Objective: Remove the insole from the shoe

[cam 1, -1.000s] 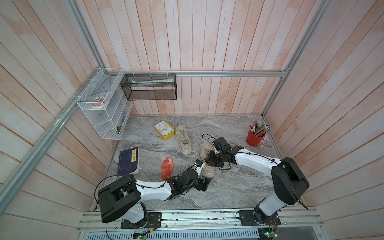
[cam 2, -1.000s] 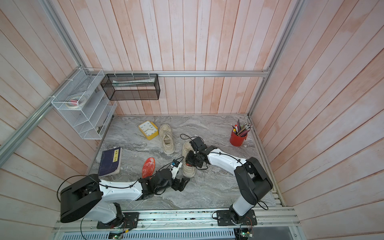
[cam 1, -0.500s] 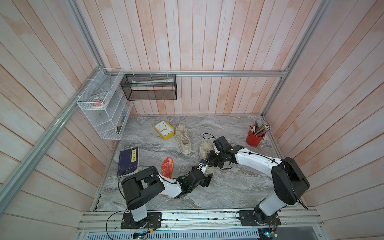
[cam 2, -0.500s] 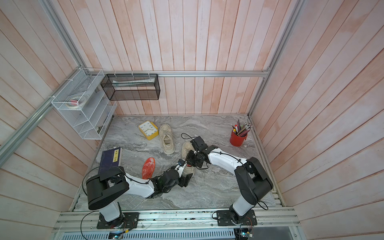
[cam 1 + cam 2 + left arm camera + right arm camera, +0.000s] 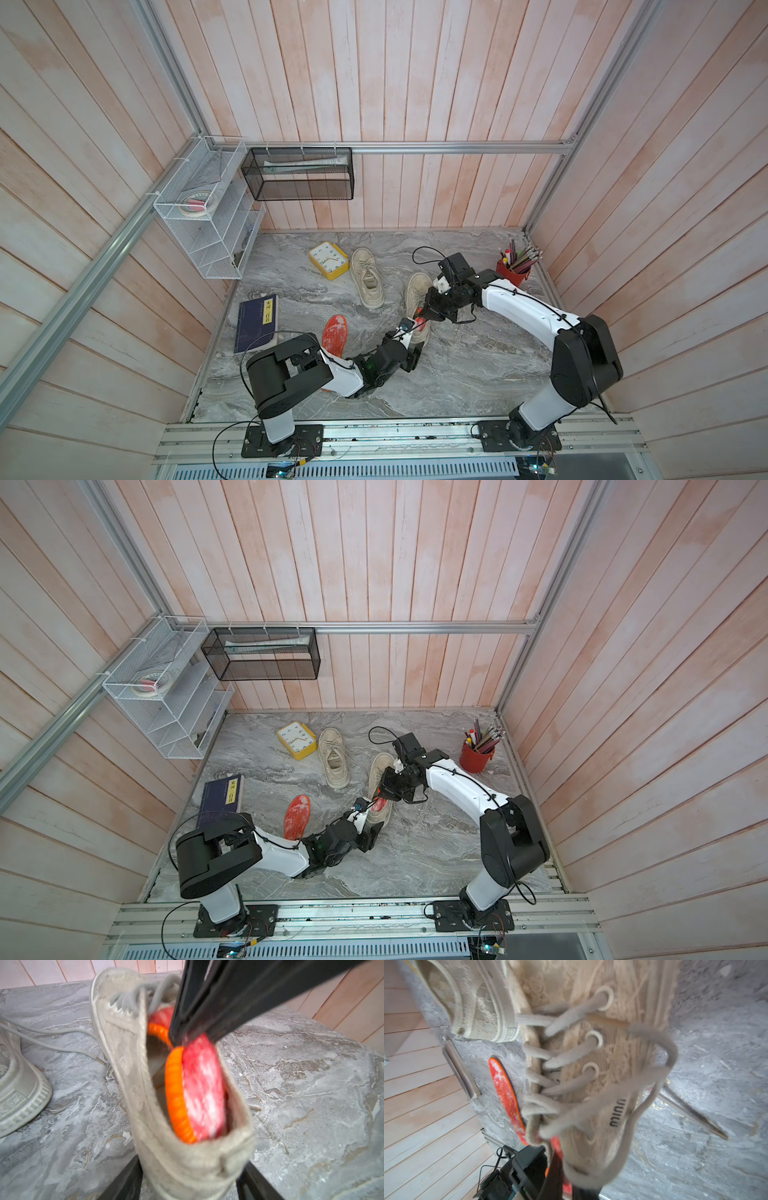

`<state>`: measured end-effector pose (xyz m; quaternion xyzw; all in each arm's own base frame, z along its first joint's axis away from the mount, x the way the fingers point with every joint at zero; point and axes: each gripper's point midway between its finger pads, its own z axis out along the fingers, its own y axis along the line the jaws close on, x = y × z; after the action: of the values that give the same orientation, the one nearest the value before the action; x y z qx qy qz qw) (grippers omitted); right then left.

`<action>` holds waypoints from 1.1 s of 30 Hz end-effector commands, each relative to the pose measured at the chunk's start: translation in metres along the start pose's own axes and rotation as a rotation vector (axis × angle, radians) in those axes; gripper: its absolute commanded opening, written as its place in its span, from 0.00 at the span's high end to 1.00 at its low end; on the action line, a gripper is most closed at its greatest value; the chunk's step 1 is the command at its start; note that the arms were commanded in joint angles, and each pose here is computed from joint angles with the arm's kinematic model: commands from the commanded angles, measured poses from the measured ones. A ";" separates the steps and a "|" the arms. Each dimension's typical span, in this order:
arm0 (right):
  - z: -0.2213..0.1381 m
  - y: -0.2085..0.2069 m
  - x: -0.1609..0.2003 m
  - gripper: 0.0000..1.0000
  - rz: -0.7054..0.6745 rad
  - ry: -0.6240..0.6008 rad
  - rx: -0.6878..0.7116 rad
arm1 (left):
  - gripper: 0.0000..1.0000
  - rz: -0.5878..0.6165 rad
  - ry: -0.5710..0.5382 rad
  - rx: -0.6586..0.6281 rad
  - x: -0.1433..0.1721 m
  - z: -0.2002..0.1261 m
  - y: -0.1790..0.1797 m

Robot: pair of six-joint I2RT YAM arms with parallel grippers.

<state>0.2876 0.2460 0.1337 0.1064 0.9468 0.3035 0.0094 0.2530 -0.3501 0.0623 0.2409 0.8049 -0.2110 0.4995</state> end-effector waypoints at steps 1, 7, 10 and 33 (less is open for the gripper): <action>-0.025 0.015 0.010 1.00 -0.059 0.103 -0.084 | 0.40 0.071 0.143 -0.104 0.048 -0.004 0.030; -0.037 0.015 0.012 1.00 -0.089 0.204 -0.130 | 0.47 0.057 0.181 -0.115 0.053 0.005 0.032; -0.030 0.014 0.020 1.00 -0.094 0.248 -0.128 | 0.49 0.043 0.168 -0.103 0.042 0.012 0.027; 0.017 -0.024 0.007 1.00 -0.129 0.154 0.035 | 0.37 -0.507 0.238 0.241 -0.027 -0.034 0.009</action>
<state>0.2654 0.2331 0.0981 0.0422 0.9549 0.2845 -0.0735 0.2689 -0.3118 0.1100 0.1031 0.8441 -0.3427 0.3994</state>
